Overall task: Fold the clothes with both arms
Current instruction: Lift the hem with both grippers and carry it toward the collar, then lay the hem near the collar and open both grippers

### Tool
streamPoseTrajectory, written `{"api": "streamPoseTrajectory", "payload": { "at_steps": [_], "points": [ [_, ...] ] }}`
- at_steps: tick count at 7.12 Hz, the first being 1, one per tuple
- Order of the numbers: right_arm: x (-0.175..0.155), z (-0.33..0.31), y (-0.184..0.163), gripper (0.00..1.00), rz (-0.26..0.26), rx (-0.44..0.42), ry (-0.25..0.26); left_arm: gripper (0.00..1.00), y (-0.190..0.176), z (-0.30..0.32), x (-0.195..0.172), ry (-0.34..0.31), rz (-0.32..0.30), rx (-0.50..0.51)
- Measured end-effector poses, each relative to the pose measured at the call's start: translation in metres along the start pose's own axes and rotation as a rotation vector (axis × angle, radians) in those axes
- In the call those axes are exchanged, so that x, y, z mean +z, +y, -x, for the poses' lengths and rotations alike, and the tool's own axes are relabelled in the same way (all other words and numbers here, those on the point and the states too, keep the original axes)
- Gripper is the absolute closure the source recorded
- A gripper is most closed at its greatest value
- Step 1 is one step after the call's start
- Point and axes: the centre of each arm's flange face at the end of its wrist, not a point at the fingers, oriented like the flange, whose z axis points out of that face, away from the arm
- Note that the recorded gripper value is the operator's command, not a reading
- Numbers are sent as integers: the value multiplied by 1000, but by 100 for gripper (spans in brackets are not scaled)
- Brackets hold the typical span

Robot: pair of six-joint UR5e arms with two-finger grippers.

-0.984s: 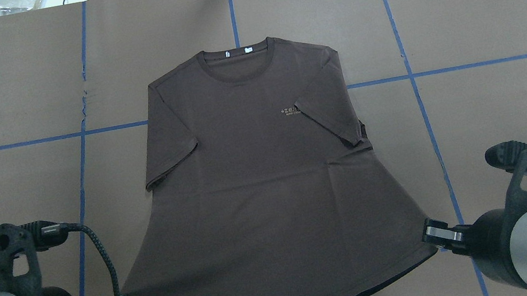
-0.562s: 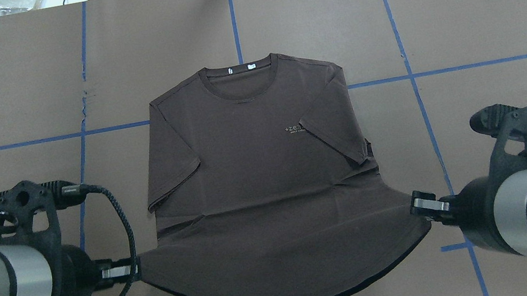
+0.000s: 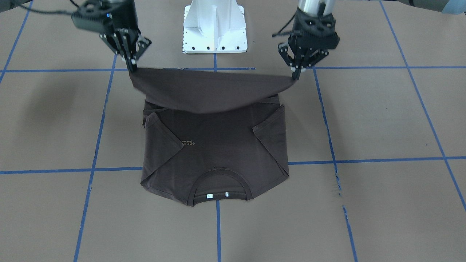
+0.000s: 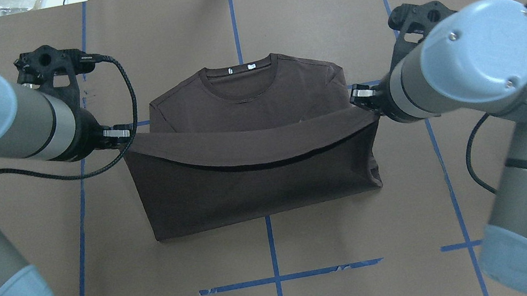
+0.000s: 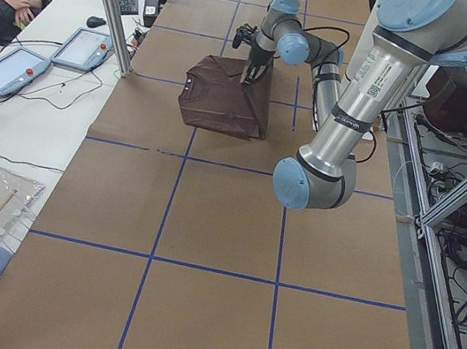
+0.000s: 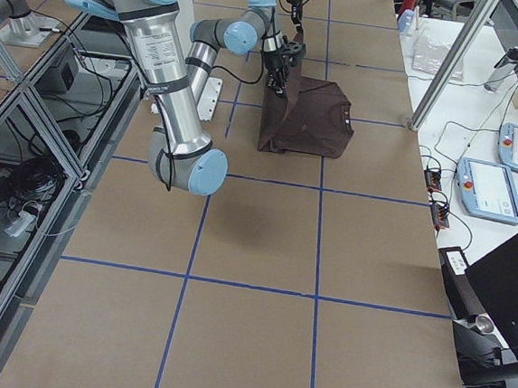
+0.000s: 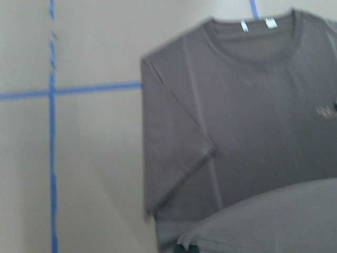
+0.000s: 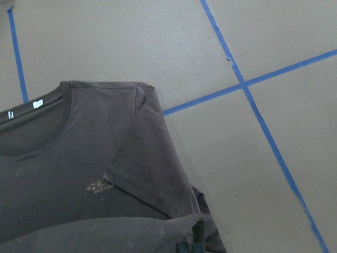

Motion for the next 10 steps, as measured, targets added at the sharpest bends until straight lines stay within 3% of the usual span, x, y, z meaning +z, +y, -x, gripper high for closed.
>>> {"api": "streamPoseTrajectory", "payload": {
  "at_steps": [4,6,8,9,10],
  "points": [
    [149,33,-101,100,-69,12,24,100,-84,16,144,-21,-54,3],
    [198,43,-122,100,-78,12,29,100,-102,26,191,-28,-61,24],
    [224,40,-128,100,-78,12,37,100,-113,27,221,-32,-59,28],
    [229,39,-127,56,-76,11,44,49,-114,26,228,-31,-59,29],
    [233,38,-128,1,-75,11,50,0,-114,26,231,-31,-57,34]
  ]
}}
